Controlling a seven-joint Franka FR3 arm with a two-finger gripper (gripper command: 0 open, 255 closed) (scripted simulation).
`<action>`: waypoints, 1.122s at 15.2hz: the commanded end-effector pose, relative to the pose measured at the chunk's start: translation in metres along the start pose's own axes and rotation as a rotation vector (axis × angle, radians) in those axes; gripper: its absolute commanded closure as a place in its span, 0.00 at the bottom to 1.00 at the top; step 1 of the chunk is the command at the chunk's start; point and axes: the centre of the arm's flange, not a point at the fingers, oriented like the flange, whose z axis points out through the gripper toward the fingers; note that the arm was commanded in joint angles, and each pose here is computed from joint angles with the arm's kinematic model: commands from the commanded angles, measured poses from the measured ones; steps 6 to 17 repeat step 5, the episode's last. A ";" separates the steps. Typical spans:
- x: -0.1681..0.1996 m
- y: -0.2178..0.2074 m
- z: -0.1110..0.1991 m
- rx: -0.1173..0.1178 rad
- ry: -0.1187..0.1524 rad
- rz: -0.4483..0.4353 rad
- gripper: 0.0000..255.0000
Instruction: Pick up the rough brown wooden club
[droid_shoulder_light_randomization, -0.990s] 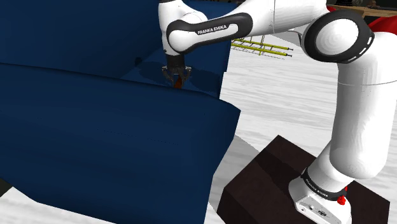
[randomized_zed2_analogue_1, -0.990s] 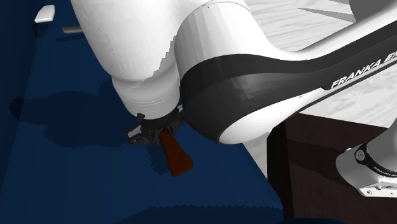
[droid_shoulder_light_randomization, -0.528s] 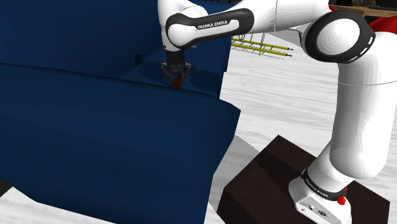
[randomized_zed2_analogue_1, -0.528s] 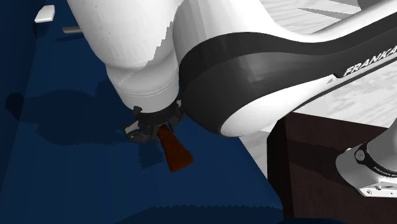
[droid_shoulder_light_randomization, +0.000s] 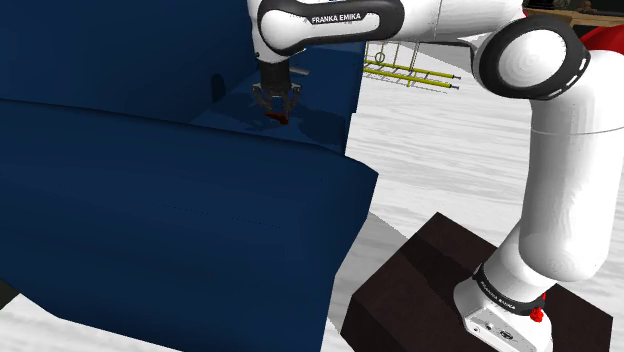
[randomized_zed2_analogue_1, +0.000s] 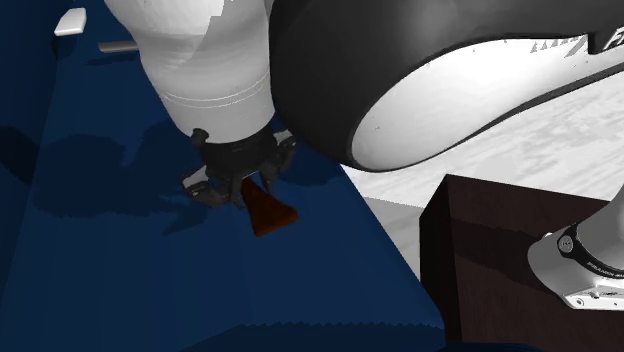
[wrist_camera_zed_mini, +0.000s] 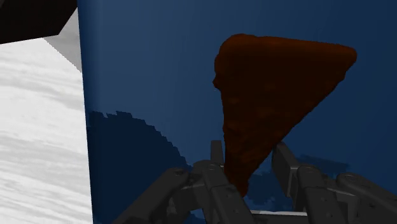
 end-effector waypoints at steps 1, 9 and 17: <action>0.001 0.001 -0.010 0.000 0.000 0.000 1.00; 0.003 0.001 -0.022 0.000 0.000 0.000 1.00; 0.003 0.001 -0.022 0.000 0.000 0.000 1.00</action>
